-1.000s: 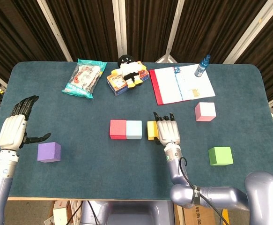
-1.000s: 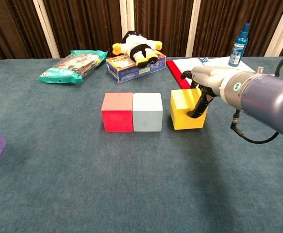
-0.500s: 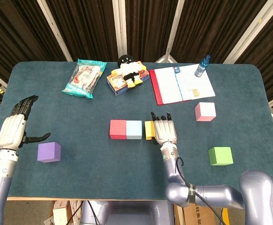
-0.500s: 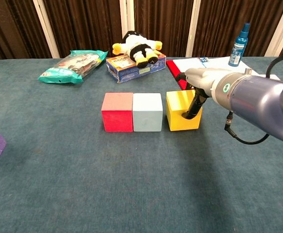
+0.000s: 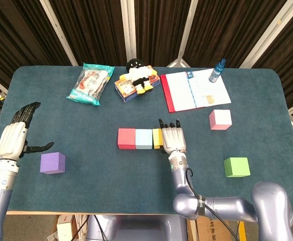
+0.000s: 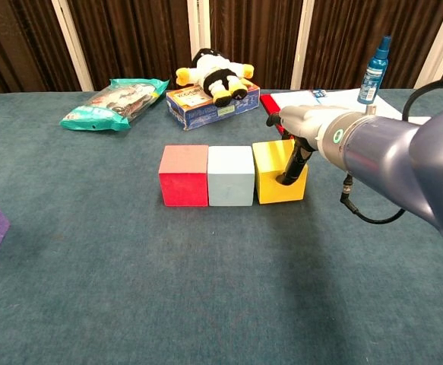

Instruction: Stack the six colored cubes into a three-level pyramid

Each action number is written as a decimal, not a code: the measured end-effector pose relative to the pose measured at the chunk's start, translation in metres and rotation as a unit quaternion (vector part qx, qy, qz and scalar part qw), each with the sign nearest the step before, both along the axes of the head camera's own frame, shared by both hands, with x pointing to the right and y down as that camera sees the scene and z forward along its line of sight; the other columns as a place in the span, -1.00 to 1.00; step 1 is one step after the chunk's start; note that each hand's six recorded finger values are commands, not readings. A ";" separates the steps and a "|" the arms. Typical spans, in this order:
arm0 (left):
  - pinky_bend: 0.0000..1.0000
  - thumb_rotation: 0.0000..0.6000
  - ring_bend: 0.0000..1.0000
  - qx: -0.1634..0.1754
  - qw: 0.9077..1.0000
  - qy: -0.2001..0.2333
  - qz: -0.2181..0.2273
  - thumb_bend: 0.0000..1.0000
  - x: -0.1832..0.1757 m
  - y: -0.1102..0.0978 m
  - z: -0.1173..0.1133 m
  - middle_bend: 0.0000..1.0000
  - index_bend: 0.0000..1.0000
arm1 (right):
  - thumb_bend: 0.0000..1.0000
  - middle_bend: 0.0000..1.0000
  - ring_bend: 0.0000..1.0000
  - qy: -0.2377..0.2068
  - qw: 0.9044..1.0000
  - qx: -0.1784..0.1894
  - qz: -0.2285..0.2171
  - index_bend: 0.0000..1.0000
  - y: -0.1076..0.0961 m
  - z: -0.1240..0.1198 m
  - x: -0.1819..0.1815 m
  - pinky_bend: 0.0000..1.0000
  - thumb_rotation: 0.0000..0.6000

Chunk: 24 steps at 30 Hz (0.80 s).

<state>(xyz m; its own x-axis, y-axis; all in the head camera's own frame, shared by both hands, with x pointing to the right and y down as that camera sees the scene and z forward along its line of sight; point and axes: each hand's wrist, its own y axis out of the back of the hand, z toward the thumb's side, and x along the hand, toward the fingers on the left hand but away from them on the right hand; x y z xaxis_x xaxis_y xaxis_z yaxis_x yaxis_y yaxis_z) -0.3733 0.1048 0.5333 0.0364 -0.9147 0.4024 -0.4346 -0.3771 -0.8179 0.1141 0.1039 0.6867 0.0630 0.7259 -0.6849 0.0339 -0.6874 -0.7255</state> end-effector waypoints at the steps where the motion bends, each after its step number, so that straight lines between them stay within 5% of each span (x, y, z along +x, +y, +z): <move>1: -1.00 1.00 -1.00 0.000 1.000 0.000 0.000 -0.90 0.000 0.000 0.000 -0.92 -1.00 | -0.32 -0.24 -0.63 0.001 1.000 -0.001 0.000 -1.00 0.000 0.001 0.000 -1.00 1.00; 24: -1.00 1.00 -1.00 -0.005 1.000 0.000 0.001 -0.90 0.000 0.001 0.002 -0.92 -1.00 | -0.32 -0.24 -0.63 0.005 1.000 -0.005 -0.002 -1.00 0.002 0.003 -0.006 -1.00 1.00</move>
